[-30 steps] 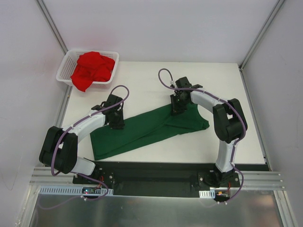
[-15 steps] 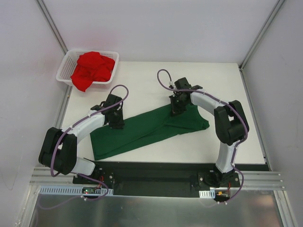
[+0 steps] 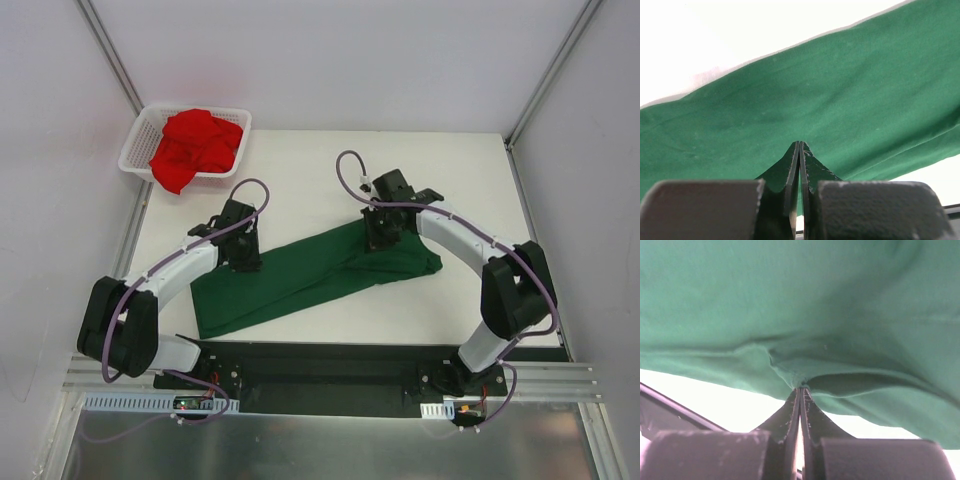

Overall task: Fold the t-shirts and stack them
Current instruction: Rotate the tshirt 85 degrees

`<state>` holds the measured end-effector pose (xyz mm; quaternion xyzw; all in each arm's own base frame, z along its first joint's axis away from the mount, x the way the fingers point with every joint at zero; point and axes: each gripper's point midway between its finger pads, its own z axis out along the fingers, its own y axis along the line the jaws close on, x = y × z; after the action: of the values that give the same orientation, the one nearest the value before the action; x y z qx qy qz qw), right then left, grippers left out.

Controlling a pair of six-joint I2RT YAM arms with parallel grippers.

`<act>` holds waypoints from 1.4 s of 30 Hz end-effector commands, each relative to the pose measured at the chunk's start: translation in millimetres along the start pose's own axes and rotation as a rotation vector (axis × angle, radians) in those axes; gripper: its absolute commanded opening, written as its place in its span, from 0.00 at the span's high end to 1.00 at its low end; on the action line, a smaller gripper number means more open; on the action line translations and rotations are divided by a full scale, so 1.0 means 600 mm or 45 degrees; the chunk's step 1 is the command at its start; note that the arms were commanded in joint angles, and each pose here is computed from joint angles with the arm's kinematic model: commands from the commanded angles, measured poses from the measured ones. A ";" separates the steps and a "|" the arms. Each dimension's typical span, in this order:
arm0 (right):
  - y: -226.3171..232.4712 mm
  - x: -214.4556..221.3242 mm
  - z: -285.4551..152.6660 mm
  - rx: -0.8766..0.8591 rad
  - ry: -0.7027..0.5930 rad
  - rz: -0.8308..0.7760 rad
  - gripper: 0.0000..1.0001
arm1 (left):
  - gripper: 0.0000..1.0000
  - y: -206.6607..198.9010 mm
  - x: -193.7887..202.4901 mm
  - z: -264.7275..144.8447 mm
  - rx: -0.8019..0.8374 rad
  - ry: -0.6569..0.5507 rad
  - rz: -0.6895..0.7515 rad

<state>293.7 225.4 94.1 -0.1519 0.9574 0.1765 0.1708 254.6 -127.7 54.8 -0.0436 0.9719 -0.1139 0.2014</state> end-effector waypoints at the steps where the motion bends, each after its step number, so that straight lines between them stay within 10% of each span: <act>1: 0.002 0.034 -0.033 0.036 0.011 0.032 0.99 | 1.00 -0.001 -0.001 -0.012 0.023 -0.019 -0.002; 22: 0.034 0.133 -0.058 0.105 0.024 -0.018 0.98 | 1.00 -0.008 -0.003 -0.026 0.063 -0.049 -0.008; 27: 0.011 0.098 -0.033 0.223 -0.037 -0.047 0.57 | 1.00 -0.008 -0.004 -0.026 0.062 -0.047 -0.007; 30: 0.013 0.065 -0.023 0.256 -0.060 -0.077 0.49 | 1.00 -0.009 -0.006 -0.027 0.065 -0.051 -0.006; 42: 0.014 -0.008 0.038 0.299 -0.073 -0.059 0.49 | 1.00 -0.001 -0.005 -0.031 0.036 -0.061 0.006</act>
<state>280.7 241.3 65.8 -0.1625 0.9663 0.0686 0.1876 253.4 -128.6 66.3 -0.0419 0.9665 -0.1260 0.2197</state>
